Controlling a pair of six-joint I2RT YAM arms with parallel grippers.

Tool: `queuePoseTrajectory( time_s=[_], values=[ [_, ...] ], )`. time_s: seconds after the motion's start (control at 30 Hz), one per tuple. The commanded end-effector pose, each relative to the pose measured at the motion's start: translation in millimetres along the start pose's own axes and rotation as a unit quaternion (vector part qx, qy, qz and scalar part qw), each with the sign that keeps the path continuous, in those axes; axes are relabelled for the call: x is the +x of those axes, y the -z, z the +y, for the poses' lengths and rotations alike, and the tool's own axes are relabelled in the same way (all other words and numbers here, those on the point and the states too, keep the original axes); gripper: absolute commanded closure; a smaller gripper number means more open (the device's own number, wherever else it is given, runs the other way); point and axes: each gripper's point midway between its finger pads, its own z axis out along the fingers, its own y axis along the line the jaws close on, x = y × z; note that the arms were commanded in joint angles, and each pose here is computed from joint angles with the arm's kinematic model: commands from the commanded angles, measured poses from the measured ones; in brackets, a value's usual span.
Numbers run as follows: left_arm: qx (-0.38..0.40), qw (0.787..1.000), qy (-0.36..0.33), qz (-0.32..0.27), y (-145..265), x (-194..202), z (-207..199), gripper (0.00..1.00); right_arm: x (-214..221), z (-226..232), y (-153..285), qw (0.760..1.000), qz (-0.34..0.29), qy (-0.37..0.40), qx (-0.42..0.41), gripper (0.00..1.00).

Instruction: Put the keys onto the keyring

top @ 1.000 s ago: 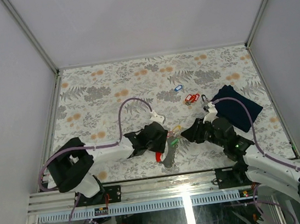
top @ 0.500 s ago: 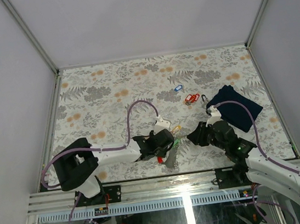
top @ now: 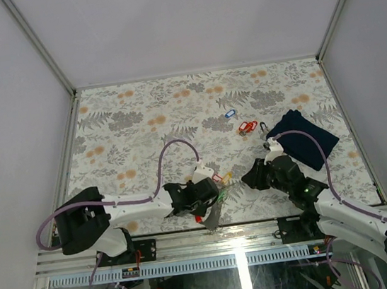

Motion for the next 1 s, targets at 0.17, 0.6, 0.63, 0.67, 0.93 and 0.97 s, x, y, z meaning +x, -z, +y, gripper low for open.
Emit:
queuePoseTrajectory(
  time_s=[0.17,0.6,0.63,0.67,0.93,0.97],
  values=[
    [-0.064,0.992,-0.018,0.109,5,83,35,0.6,-9,44,-5,0.994,0.021,0.038,-0.1,0.65],
    [-0.067,0.993,-0.01,0.097,8,81,39,0.6,29,48,-36,0.986,0.144,0.013,-0.086,0.74],
    [-0.069,0.993,-0.01,0.096,9,81,39,0.6,31,48,-38,0.985,0.149,0.011,-0.086,0.74],
    [-0.07,0.993,-0.011,0.095,9,80,40,0.6,33,49,-40,0.984,0.153,0.01,-0.087,0.74],
    [-0.075,0.992,-0.011,0.101,9,83,42,0.6,14,59,-74,0.988,0.126,0.019,-0.089,0.73],
    [-0.076,0.992,-0.01,0.1,9,83,43,0.6,10,59,-81,0.989,0.119,0.02,-0.088,0.73]
  ],
)
